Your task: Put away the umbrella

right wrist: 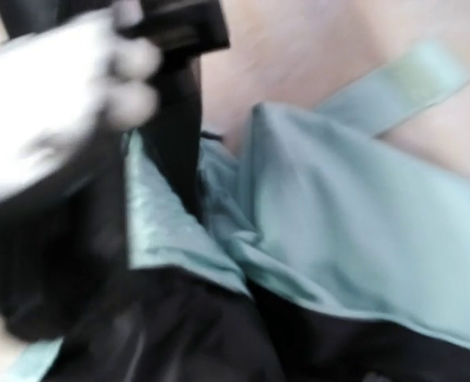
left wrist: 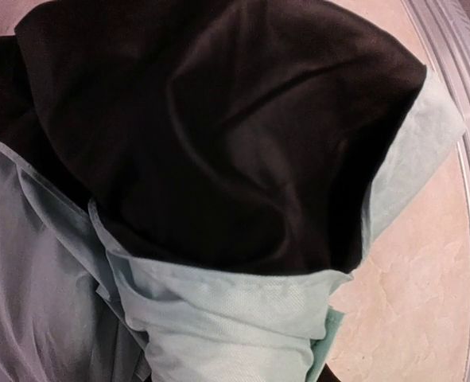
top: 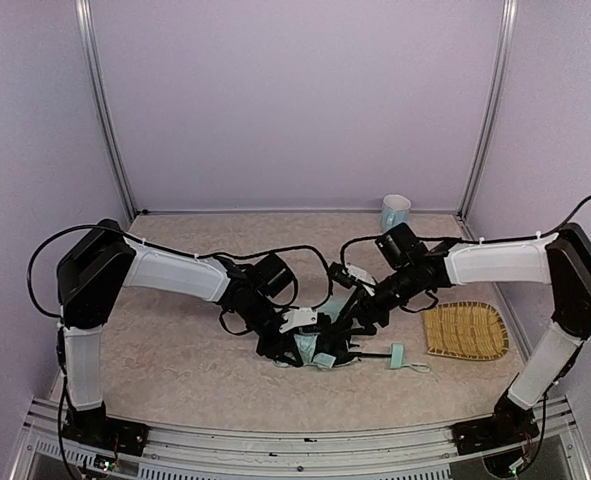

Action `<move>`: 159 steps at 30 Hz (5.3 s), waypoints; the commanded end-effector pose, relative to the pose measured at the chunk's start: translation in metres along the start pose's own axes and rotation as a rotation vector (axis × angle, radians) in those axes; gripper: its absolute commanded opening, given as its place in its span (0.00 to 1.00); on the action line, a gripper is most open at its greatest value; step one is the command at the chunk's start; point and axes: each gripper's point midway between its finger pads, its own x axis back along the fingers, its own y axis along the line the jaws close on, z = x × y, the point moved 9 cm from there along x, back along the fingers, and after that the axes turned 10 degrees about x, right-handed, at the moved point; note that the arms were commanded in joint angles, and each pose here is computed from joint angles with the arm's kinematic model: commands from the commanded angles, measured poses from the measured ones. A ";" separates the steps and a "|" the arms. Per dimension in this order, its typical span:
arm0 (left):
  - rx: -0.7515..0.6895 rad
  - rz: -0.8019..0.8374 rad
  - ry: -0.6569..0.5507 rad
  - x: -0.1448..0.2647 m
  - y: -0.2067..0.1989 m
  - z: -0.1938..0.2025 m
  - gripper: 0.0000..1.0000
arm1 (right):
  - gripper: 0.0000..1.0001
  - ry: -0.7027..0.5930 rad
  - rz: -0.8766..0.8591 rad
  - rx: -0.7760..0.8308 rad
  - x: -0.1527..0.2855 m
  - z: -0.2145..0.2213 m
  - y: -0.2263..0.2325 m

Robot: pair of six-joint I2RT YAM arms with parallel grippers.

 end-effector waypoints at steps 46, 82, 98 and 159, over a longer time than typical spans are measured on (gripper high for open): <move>0.255 0.099 -0.112 0.013 0.022 0.020 0.67 | 0.00 0.368 0.410 0.758 -0.088 0.023 0.034; -0.225 -0.519 -1.248 0.243 -0.053 -0.041 0.99 | 0.00 -0.209 0.916 0.859 0.102 -0.103 0.031; -0.247 -0.107 -1.185 0.167 -0.041 -0.065 0.67 | 0.00 -0.338 0.864 0.870 0.156 -0.164 0.048; -0.671 -0.712 -0.510 0.161 0.110 -0.079 0.00 | 0.00 0.182 -0.093 0.730 -0.020 -0.016 0.137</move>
